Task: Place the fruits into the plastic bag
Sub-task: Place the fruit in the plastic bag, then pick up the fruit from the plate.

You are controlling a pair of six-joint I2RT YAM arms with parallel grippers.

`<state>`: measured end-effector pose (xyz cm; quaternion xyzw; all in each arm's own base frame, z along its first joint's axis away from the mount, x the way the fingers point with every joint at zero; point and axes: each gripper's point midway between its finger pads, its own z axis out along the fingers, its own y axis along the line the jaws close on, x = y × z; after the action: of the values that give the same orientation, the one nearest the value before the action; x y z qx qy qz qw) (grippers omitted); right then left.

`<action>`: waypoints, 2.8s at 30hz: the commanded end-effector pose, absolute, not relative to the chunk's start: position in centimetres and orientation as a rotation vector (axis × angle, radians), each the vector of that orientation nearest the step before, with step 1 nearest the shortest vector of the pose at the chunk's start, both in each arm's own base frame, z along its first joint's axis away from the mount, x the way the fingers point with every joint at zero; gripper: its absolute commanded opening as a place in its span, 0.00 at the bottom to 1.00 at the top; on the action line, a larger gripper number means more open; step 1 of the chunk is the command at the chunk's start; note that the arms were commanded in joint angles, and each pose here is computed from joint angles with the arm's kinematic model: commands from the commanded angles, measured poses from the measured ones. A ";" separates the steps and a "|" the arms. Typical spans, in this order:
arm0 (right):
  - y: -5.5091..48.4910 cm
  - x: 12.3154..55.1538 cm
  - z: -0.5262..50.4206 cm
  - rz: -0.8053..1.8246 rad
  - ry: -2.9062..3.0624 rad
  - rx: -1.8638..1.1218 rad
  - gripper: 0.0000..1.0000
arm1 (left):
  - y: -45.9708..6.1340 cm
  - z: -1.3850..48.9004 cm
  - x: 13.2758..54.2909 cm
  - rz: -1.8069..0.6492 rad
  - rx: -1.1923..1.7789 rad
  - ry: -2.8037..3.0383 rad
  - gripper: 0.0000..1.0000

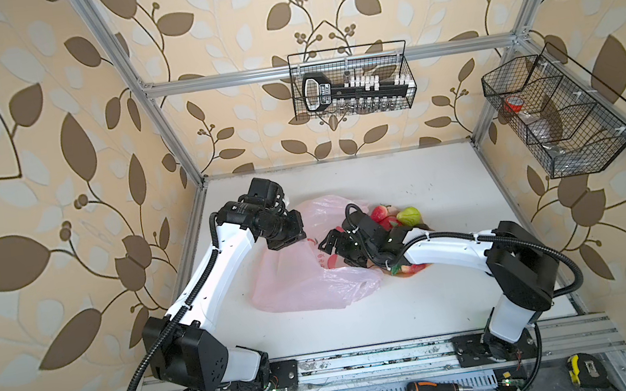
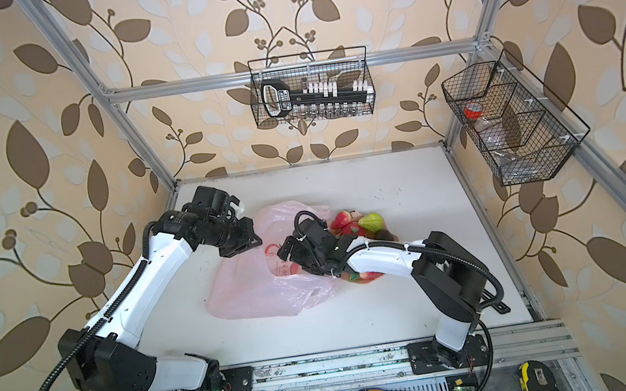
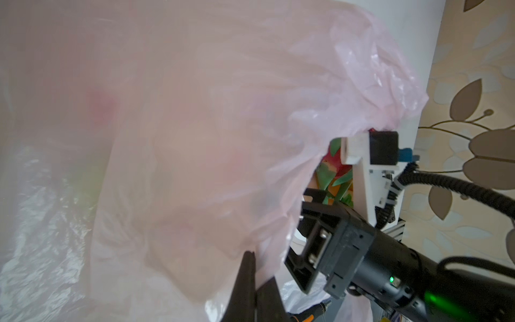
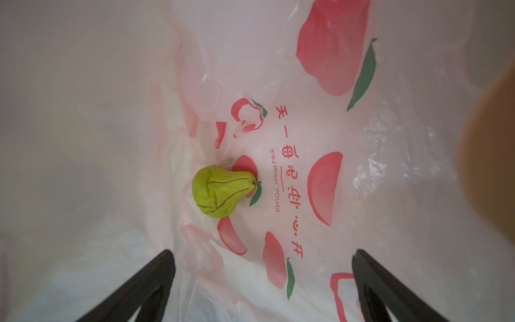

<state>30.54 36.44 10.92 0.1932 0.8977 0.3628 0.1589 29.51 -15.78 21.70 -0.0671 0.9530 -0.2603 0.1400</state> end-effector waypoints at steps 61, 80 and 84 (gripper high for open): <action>10.1 36.1 14.5 0.084 2.656 0.103 1.00 | -14.8 22.6 29.0 -0.657 -0.120 2.727 0.00; 10.6 38.7 11.6 0.089 2.713 0.061 0.99 | -14.9 22.4 29.4 -0.655 -0.113 2.738 0.00; 10.6 38.9 11.2 0.091 2.718 0.055 1.00 | -15.0 22.4 29.6 -0.655 -0.114 2.735 0.00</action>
<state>38.36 10.71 11.19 0.0303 0.9766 0.0348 0.2102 29.30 -14.92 21.20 -0.0564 0.9592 -0.2346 0.1472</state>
